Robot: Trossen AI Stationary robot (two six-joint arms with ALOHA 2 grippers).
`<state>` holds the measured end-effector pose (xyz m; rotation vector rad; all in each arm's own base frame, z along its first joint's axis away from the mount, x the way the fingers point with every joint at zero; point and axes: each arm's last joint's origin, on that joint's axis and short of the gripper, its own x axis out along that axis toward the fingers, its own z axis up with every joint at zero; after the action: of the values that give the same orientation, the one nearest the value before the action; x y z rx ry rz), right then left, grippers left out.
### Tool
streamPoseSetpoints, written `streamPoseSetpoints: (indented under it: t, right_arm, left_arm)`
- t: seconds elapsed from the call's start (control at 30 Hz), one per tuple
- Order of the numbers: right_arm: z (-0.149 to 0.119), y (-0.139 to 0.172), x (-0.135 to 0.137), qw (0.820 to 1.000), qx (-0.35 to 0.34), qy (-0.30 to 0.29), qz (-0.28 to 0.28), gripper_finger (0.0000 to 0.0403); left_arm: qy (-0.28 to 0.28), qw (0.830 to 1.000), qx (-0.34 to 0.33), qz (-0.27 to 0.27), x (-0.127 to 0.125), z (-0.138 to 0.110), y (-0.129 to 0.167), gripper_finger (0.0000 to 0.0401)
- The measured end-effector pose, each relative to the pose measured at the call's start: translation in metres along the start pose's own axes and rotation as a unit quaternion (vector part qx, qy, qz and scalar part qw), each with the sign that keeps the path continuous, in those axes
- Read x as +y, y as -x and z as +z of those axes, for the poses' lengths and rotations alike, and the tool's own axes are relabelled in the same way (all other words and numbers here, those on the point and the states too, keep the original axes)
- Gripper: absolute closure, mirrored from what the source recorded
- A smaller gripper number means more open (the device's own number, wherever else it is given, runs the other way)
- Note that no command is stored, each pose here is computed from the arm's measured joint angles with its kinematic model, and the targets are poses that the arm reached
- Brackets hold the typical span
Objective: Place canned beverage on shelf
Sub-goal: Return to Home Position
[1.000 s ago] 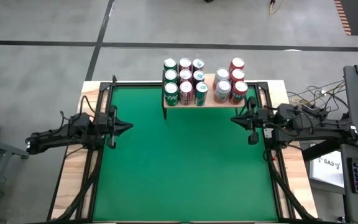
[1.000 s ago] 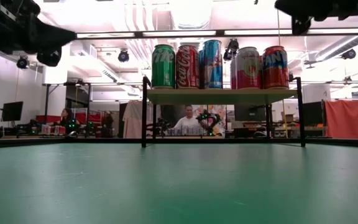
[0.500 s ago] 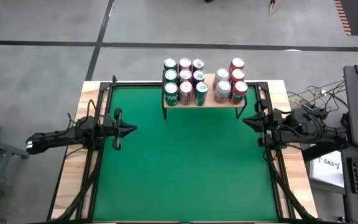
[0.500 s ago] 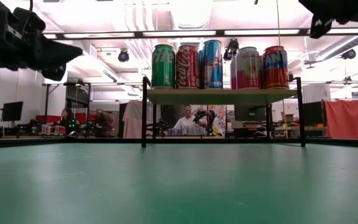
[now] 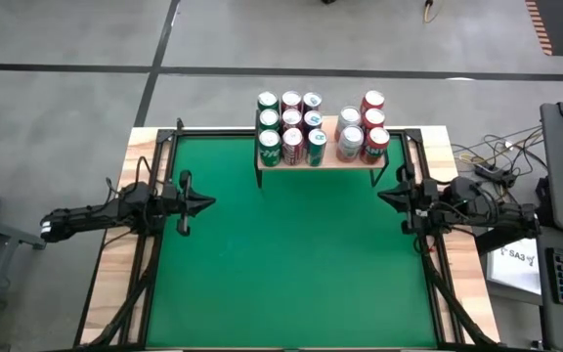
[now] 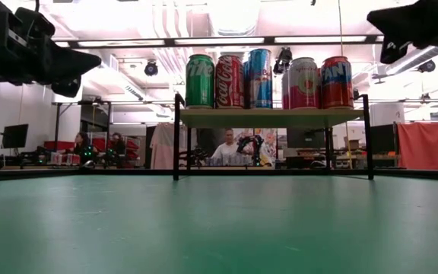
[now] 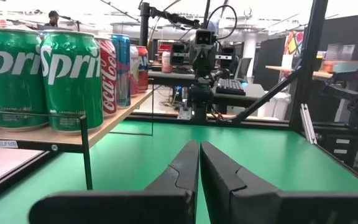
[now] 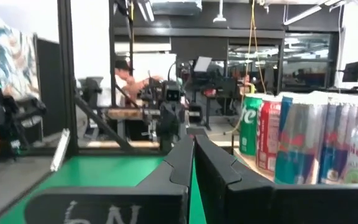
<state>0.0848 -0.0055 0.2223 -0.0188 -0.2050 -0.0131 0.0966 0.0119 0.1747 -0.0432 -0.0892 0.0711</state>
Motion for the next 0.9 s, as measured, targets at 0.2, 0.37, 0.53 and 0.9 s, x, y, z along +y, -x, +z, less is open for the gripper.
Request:
streamPoseSetpoints:
  t: [0.2,0.37,0.53,0.9]
  right_arm:
    - [-0.016,-0.001,0.000,1.000,0.015,0.013,0.001,0.0394]
    - [-0.035,-0.002,0.000,0.999,0.039,0.012,0.000,0.0394]
    - [-0.054,-0.002,0.000,0.996,0.088,0.023,-0.002,0.0394]
    - [-0.055,-0.002,-0.006,0.989,0.102,0.059,-0.095,0.0394]
  left_arm:
    - [0.000,1.000,0.013,0.001,0.000,-0.003,0.000,0.0401]
    - [0.001,1.000,0.028,0.001,0.000,-0.005,0.000,0.0401]
    - [-0.005,1.000,0.027,0.001,0.000,-0.005,0.000,0.0401]
    - [-0.002,0.999,0.022,0.023,0.002,-0.005,-0.001,0.0401]
